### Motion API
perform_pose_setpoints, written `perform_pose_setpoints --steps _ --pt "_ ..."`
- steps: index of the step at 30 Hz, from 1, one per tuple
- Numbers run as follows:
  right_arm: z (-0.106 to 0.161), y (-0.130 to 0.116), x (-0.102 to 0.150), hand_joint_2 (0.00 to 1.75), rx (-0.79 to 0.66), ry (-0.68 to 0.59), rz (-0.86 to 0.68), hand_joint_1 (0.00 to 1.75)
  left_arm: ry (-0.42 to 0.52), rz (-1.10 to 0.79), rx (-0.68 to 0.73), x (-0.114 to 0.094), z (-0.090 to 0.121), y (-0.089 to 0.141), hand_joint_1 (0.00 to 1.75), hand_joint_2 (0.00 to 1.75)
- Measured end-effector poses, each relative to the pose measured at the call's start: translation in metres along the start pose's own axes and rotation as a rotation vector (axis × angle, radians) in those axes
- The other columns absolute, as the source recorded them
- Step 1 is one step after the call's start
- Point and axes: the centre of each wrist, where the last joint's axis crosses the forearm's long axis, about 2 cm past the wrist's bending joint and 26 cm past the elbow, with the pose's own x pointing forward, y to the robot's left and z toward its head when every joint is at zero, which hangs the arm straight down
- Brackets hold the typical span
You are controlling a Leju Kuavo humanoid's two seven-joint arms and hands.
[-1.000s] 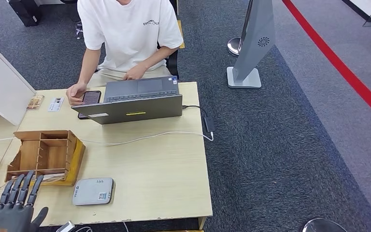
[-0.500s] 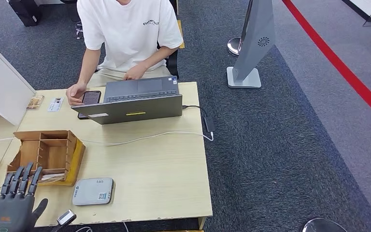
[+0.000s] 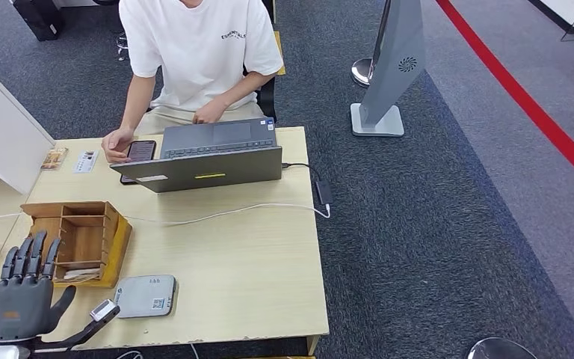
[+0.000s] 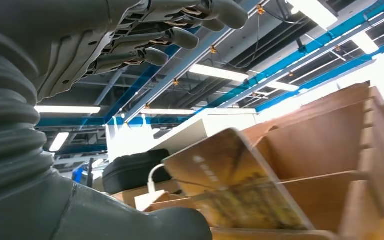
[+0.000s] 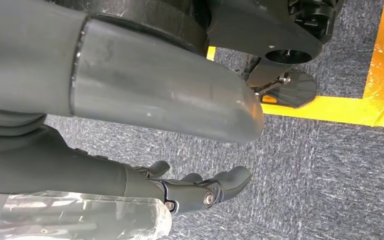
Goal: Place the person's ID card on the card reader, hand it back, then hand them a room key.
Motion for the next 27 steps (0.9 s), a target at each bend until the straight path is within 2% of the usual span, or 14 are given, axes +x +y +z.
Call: perform_pose_setpoints --steps 24,27 --pt "0.0001 0.0007 0.0004 0.0 0.004 -0.007 0.014 0.0 -0.036 0.019 -0.012 0.0078 -0.0037 -0.0038 0.0 1.75" --pt "0.0 0.0006 0.0006 0.0 0.004 -0.005 0.014 0.0 -0.031 0.024 -0.014 0.0096 -0.004 -0.0046 1.31 1.75"
